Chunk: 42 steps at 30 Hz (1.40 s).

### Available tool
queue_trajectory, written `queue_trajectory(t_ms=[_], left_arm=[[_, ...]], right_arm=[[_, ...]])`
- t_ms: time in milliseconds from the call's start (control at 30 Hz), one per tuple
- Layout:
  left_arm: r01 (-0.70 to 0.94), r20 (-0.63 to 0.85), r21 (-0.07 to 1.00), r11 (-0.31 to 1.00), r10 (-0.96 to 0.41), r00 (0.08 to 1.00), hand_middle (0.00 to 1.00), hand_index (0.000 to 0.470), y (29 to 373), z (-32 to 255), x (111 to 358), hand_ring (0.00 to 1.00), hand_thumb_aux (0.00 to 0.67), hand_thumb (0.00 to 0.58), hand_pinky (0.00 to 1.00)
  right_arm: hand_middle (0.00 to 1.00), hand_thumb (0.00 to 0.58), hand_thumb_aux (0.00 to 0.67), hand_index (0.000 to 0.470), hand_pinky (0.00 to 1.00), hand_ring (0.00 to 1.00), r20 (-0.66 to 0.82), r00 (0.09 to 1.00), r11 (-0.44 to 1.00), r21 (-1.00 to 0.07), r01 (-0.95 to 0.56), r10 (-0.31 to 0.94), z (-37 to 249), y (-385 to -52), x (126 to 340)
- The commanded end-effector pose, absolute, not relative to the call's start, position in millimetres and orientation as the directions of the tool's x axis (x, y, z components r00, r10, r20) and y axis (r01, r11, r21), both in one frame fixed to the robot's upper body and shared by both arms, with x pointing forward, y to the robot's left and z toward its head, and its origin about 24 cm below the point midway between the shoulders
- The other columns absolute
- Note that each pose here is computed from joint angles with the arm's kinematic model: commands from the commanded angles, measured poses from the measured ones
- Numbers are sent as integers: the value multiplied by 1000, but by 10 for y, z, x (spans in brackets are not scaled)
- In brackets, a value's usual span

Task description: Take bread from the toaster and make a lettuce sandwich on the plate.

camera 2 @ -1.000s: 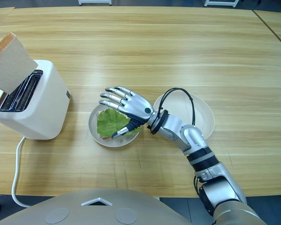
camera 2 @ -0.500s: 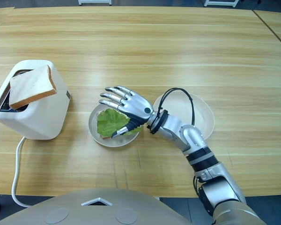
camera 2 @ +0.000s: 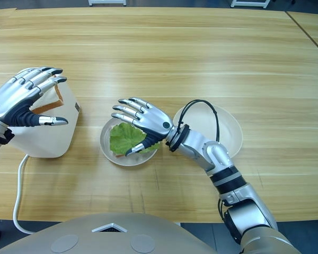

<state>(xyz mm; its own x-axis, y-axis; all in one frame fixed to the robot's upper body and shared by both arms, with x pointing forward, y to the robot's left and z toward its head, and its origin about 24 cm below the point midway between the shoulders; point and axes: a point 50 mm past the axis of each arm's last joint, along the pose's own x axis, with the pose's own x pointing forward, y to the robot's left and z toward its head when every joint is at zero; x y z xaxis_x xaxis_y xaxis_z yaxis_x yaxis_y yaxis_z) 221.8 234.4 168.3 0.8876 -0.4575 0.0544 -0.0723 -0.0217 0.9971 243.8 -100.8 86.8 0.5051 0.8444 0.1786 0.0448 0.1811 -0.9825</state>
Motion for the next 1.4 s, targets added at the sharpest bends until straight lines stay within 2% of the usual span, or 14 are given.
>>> queue_trajectory(t_ms=[33,200,300,400,533,800,1000,1167,1400], left_arm=[[-93,27,988,-121,-457,889,0,0,2333,1647,2206,0,0,0,0],[-207,122,960,-186,-387,914,0,0,2409,1756,2226,0,0,0,0],[-295,188,914,-279,-354,916,0,0,2453,1868,2220,0,0,0,0],[-366,199,845,-389,-407,892,0,0,2383,1966,2229,0,0,0,0],[-382,146,797,-467,-464,874,0,0,2297,1849,2226,0,0,0,0],[-439,170,764,-473,-509,844,0,0,2225,1748,2163,0,0,0,0],[-438,185,734,-519,-468,864,0,0,2336,1779,2197,0,0,0,0],[-370,147,745,-556,-404,903,0,0,2477,1734,2262,0,0,0,0],[-318,123,770,-552,-361,924,0,0,2501,1654,2302,0,0,0,0]], right_arm=[[0,0,0,0,0,0,172,512,181,-983,33,842,842,-1006,2439],[0,0,0,0,0,0,171,513,183,-983,27,841,832,-1007,2437],[0,0,0,0,0,0,173,507,190,-982,18,845,830,-996,2448],[0,0,0,0,0,0,183,503,206,-979,10,845,846,-988,2469],[0,0,0,0,0,0,188,501,210,-978,13,845,871,-985,2488],[0,0,0,0,0,0,193,503,223,-975,0,842,863,-986,2488],[0,0,0,0,0,0,200,503,237,-971,-9,841,857,-971,2474],[0,0,0,0,0,0,208,502,252,-968,-20,839,853,-951,2455],[0,0,0,0,0,0,209,502,258,-966,-29,839,849,-934,2451]])
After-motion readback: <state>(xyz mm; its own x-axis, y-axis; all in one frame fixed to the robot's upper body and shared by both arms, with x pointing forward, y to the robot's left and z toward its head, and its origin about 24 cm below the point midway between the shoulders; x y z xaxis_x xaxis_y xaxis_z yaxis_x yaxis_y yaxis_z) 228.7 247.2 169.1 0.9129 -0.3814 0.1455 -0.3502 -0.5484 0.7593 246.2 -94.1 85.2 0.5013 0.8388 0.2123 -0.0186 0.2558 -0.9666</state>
